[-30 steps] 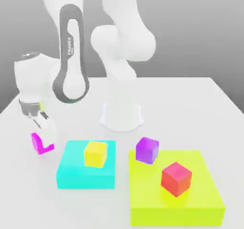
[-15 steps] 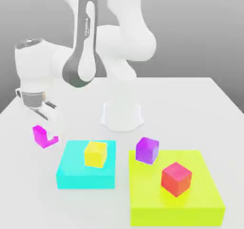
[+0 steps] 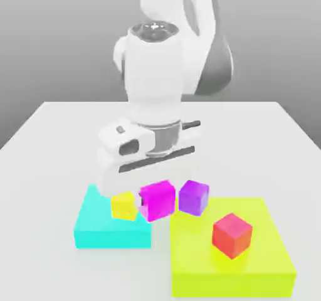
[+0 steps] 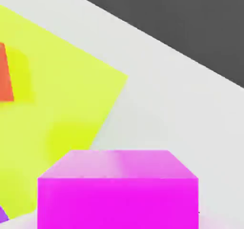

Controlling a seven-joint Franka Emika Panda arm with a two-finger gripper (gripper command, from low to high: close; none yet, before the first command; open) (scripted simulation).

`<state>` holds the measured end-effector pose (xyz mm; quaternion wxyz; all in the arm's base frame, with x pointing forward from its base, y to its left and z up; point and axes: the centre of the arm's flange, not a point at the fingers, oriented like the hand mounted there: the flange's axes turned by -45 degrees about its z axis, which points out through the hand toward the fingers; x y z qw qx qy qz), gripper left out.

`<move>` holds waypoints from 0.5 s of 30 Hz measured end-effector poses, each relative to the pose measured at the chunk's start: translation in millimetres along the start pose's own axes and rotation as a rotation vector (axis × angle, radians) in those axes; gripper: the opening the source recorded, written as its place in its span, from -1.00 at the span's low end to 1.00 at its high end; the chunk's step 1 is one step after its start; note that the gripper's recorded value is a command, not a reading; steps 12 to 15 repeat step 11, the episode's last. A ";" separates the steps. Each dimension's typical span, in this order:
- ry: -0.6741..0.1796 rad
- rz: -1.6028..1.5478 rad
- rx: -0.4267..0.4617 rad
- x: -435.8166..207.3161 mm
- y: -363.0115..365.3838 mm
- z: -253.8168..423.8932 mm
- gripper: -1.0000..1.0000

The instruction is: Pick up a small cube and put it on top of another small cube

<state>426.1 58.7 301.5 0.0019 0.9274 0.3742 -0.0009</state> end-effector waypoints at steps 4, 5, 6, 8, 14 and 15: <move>0.004 -0.254 0.006 47.5 -52.6 2.6 -1.00; 0.004 -0.271 0.006 50.6 -56.7 14.9 -1.00; 0.003 -0.275 0.005 51.0 -57.2 28.4 -1.00; 0.003 -0.276 0.004 50.6 -57.4 38.9 1.00; 0.003 -0.273 0.004 50.1 -56.3 38.9 1.00; 0.003 -0.273 0.004 50.1 -56.3 38.9 1.00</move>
